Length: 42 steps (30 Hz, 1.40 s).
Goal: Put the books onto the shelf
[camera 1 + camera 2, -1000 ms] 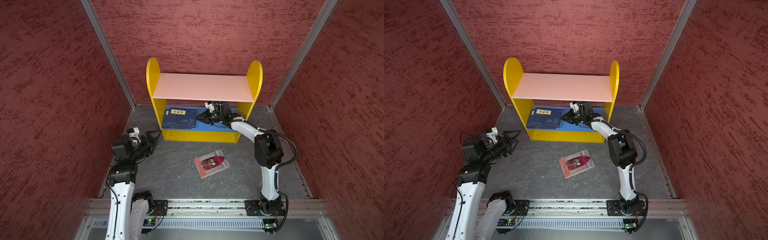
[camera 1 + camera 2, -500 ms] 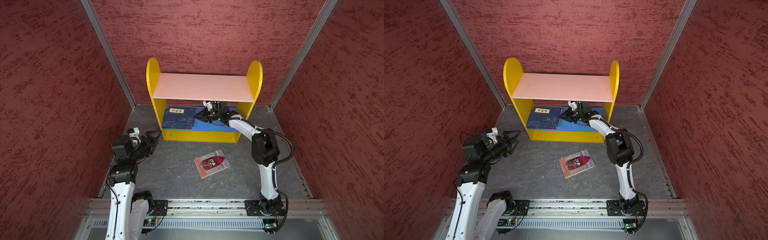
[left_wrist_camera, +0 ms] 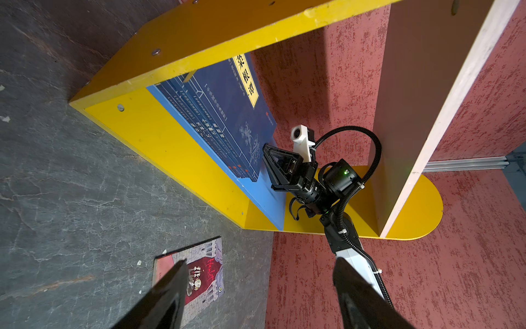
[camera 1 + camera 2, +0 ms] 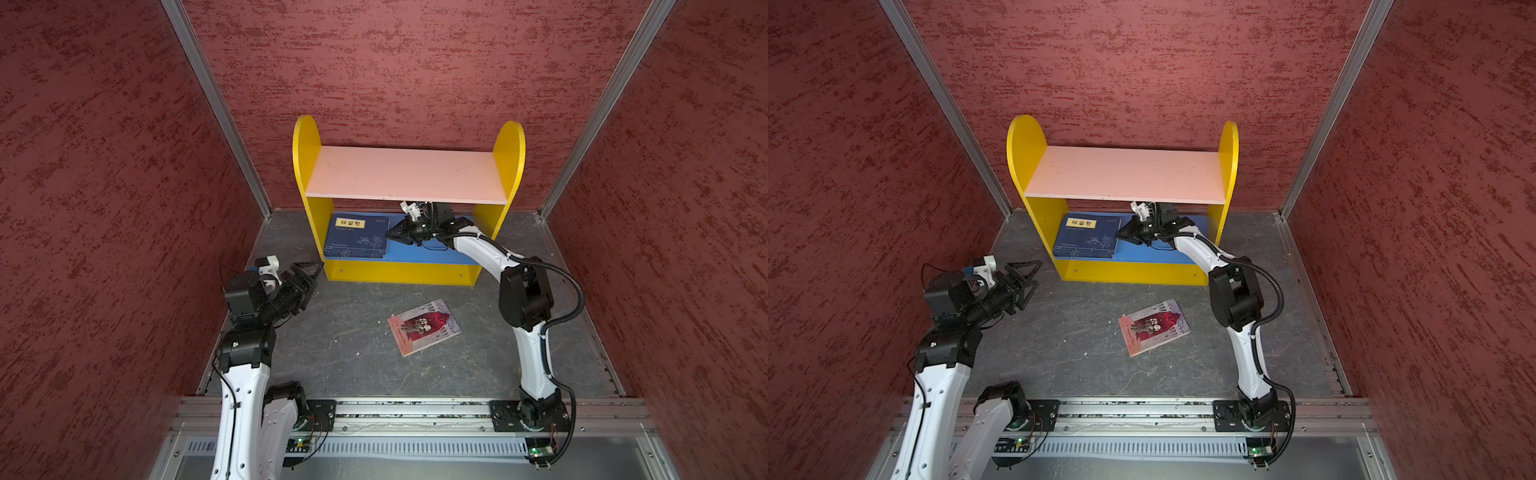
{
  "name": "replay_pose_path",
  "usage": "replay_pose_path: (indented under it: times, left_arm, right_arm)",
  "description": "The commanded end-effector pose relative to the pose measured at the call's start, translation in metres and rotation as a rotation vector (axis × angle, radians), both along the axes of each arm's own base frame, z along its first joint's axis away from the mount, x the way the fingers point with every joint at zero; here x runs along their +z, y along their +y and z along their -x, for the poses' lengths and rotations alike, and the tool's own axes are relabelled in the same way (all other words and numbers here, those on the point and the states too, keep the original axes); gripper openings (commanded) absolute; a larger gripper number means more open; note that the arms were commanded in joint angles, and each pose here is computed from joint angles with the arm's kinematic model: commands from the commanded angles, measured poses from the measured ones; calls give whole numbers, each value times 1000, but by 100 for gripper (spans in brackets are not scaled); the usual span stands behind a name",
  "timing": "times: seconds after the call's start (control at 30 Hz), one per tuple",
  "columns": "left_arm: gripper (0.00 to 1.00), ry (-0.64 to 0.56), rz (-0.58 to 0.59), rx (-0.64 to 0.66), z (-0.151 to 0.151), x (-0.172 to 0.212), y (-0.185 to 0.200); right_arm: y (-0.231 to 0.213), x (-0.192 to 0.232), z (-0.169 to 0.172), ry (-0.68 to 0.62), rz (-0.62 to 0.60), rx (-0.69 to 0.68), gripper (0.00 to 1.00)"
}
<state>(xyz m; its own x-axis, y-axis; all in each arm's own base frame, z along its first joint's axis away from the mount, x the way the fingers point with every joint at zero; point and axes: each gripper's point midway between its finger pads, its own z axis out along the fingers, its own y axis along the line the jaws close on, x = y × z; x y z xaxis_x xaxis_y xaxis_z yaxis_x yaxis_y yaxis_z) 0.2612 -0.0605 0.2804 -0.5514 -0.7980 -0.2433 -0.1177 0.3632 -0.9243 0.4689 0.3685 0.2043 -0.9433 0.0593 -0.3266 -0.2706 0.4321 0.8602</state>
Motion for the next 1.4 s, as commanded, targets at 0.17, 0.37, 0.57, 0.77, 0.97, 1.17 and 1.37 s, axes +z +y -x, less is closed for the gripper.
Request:
replay_pose_path:
  times: [0.17,0.37,0.57,0.77,0.97,1.17,1.37]
  left_arm:
    - [81,-9,-2,2,1,0,0]
    - [80,-9,-2,2,1,-1,0]
    - [80,-12,-3,0,1,0,-1]
    - [80,-10,-1,2,1,-1,-1]
    - [80,-11,-1,1,1,-1,-1]
    - [81,-13,-2,3,1,0,-1]
    - [81,-11,-2,3,1,-1,-1]
  right_arm:
    - [4,-2,0,-34,27,24,0]
    - [7,3,-3,-30,11,22,0]
    - [10,4,-5,-21,-7,20,0]
    - [12,6,-4,-24,-10,21,0]
    - [15,3,-3,-20,-10,26,0]
    - [16,4,-4,-17,-12,23,0]
    - [16,4,-5,-19,-11,14,0]
